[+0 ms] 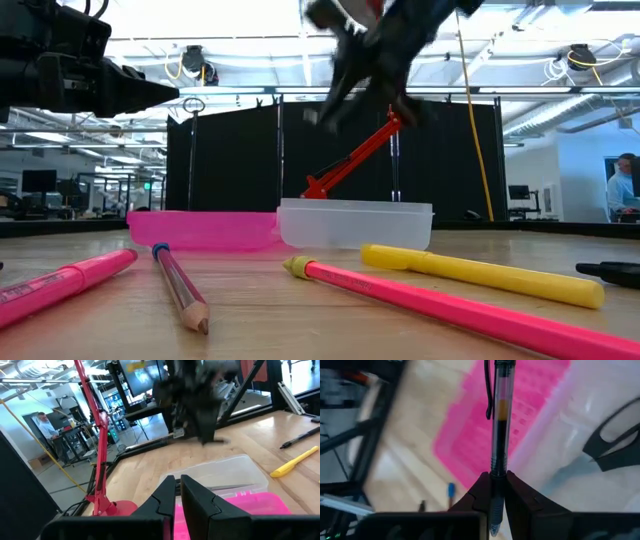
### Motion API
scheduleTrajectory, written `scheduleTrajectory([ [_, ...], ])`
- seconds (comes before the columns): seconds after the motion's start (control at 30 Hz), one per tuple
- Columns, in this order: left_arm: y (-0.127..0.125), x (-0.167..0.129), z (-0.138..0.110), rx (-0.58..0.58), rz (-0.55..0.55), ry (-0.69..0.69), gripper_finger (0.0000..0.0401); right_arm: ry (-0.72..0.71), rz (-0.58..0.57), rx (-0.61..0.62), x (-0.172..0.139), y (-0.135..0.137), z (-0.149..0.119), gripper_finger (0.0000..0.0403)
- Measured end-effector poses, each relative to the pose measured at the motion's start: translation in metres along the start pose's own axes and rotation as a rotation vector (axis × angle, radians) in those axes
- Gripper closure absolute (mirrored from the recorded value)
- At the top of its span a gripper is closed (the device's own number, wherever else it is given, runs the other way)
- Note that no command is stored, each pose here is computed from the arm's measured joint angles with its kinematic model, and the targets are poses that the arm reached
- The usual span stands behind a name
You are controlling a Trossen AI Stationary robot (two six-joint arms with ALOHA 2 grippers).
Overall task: Pick & place school supplies into a supply box
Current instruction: Put the right black pen into the supply box
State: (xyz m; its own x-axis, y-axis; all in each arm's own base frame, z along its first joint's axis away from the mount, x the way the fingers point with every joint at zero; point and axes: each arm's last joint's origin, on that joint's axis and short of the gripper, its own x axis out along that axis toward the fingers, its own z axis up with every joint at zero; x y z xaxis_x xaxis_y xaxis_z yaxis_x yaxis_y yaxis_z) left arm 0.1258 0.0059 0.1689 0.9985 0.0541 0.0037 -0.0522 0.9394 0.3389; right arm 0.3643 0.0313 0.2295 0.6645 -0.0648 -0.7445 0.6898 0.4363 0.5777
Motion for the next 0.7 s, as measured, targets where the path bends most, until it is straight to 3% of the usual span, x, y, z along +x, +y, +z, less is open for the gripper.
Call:
scheduleTrajectory([
  [0.27,0.0,0.0,0.0,0.032,0.002,-0.001,0.0364,0.158,-0.112,0.07,0.054,-0.031,0.008,0.0379],
  [0.5,0.0,0.0,0.0,0.055,0.002,-0.001,0.0364,0.187,-0.201,0.173,0.071,-0.046,0.007,0.0379],
  [0.7,0.0,0.0,0.0,0.062,0.001,-0.002,0.0364,0.176,-0.209,0.136,0.073,-0.05,0.012,0.0366],
])
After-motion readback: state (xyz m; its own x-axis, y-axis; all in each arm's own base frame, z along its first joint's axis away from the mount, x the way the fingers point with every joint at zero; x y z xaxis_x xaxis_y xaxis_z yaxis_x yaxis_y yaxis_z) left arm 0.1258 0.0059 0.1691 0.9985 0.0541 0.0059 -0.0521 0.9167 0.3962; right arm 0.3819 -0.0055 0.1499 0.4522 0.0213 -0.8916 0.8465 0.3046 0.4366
